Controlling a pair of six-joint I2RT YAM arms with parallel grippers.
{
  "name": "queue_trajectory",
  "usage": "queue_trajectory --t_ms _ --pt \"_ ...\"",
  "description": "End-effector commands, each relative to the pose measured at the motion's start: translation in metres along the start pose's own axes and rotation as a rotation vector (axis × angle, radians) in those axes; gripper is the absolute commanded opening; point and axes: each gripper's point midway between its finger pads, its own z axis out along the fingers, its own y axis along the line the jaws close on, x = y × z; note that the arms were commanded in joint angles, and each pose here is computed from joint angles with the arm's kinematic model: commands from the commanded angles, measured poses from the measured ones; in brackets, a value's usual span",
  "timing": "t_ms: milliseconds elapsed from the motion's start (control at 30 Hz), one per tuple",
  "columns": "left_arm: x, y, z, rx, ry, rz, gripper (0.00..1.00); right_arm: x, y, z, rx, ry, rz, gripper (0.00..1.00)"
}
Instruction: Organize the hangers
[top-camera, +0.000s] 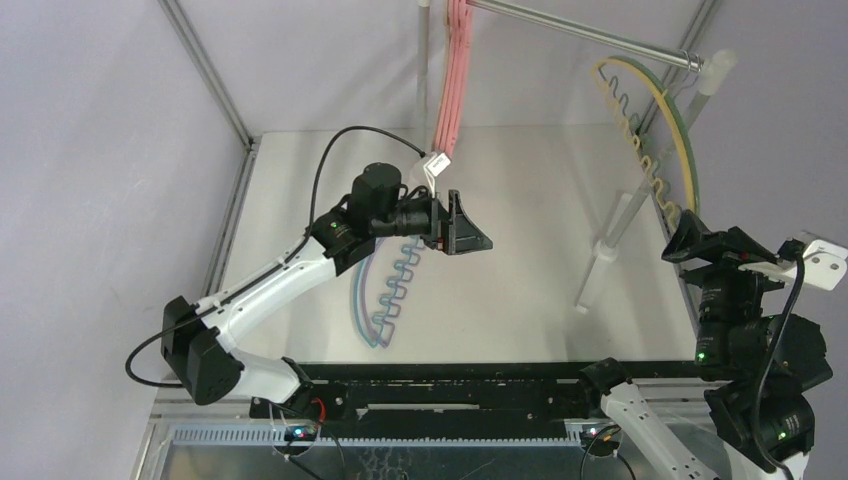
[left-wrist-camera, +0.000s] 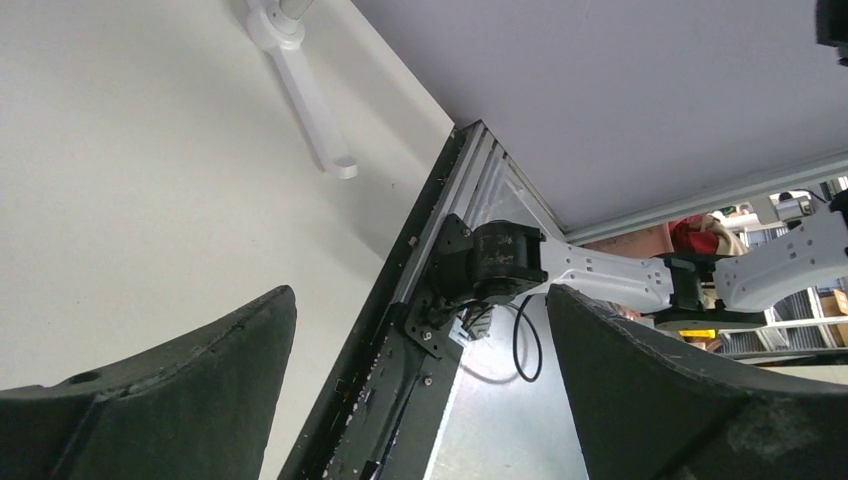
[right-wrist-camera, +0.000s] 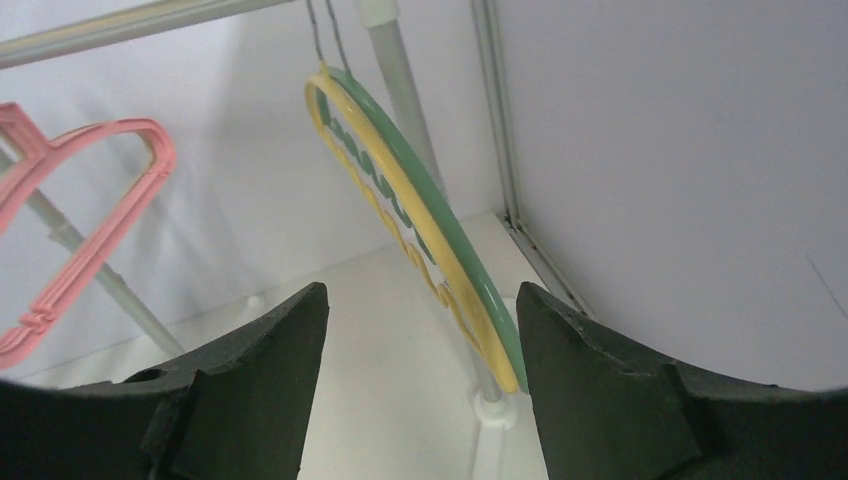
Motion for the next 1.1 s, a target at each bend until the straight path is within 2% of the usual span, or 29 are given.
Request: queue_trajectory --t_ms 0,100,200,367,600,867,1067 --pt "-0.018 -0.011 0.0 0.034 -0.031 0.062 0.99 -0.017 0.025 0.004 -0.115 -0.056 0.026 0.77" --pt "-0.015 -0.005 0.002 0.015 -0.02 0.061 0.99 -0.023 0.035 0.004 -0.164 -0.078 0.054 0.78" --pt "-0.012 0.006 0.002 -0.028 -0.016 0.061 1.0 -0.017 0.06 0.008 -0.269 -0.045 0.068 0.79" --pt "-0.009 0.03 -0.006 -0.105 -0.024 0.046 1.0 0.022 0.119 0.019 -0.468 0.129 0.067 0.77" --pt "0.015 0.056 -0.016 -0.191 0.042 0.062 1.0 0.076 0.173 0.027 -0.662 0.337 0.01 0.75" --pt "0.051 0.09 -0.036 -0.312 0.075 0.018 0.99 0.159 0.214 0.024 -0.764 0.594 -0.133 0.71" --pt "0.076 0.132 -0.064 -0.476 0.024 -0.087 0.98 0.207 0.238 0.013 -0.838 0.723 -0.159 0.71"
